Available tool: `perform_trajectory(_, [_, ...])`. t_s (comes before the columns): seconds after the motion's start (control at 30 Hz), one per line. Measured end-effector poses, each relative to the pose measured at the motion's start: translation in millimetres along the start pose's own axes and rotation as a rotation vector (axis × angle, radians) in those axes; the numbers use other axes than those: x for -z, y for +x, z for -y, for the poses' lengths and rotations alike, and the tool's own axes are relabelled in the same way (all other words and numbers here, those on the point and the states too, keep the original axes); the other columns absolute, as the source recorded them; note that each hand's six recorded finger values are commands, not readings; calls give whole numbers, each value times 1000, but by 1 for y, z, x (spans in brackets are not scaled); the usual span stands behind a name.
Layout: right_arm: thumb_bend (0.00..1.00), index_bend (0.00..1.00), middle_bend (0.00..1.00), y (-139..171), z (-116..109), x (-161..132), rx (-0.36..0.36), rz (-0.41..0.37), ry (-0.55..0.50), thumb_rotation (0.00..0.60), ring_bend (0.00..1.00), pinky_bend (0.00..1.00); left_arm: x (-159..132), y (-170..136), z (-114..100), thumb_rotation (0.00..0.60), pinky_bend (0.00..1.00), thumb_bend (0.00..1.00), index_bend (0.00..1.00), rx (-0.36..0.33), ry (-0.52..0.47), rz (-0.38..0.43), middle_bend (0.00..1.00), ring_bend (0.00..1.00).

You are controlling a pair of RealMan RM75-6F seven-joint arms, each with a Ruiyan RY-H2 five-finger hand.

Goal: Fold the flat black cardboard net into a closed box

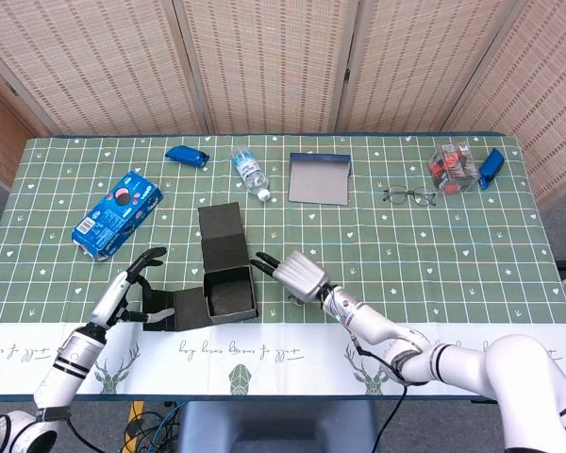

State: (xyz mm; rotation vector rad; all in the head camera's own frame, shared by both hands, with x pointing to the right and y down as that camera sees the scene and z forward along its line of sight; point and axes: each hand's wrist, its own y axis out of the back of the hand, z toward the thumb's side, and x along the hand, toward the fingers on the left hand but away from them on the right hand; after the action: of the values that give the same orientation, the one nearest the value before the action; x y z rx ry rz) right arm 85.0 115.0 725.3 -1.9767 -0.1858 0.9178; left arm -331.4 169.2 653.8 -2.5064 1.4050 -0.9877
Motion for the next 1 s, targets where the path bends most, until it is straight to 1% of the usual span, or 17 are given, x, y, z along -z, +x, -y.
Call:
perform_trajectory(0.1, [132, 0, 57, 8, 5, 3, 1, 37, -136, 600, 667, 1000, 0, -2, -2, 600, 539, 138, 132, -6, -8, 1, 114, 191])
perform_trajectory(0.23, [38, 0, 54, 22, 13, 4, -9, 90, -356, 600, 667, 1000, -2, -1, -1, 600, 537, 138, 132, -7, -16, 10, 113, 190])
perform_trajectory(0.3, [12, 0, 53, 27, 16, 5, -18, 118, -458, 600, 667, 1000, -3, -1, 0, 600, 537, 138, 132, -2, -21, 15, 113, 190])
perform_trajectory(0.33, [4, 0, 53, 29, 19, 5, -28, 141, -543, 600, 667, 1000, -4, 0, 1, 600, 537, 138, 132, 0, -22, 18, 113, 190])
perform_trajectory(0.37, [1, 0, 52, 30, 21, 5, -32, 150, -577, 600, 667, 1000, -5, 0, 2, 600, 537, 138, 132, 2, -23, 21, 113, 190])
perform_trajectory(0.47, [0, 0, 50, 30, 26, 4, -51, 190, -744, 600, 667, 1000, -8, 0, 4, 600, 537, 138, 132, 5, -25, 31, 113, 190])
perform_trajectory(0.57, [0, 0, 50, 25, 32, -3, -76, 205, -875, 600, 667, 1000, -9, -1, 3, 600, 537, 138, 132, 3, -24, 35, 113, 189])
perform_trajectory(0.63, [0, 0, 50, 18, 34, -12, -88, 199, -925, 600, 667, 1000, -9, -3, 2, 600, 537, 138, 132, -2, -24, 36, 113, 189])
perform_trajectory(0.77, [0, 0, 50, 5, 36, -25, -102, 189, -982, 600, 667, 1000, -8, -6, -1, 600, 537, 138, 132, -11, -27, 32, 113, 189])
perform_trajectory(0.9, [0, 0, 50, -10, 39, -33, -99, 188, -986, 600, 667, 1000, -6, -10, -5, 600, 537, 138, 132, -24, -31, 30, 113, 189])
perform_trajectory(1.0, [0, 0, 75, -20, 39, -38, -88, 189, -981, 600, 667, 1000, -5, -12, -10, 600, 537, 137, 132, -42, -35, 31, 113, 189])
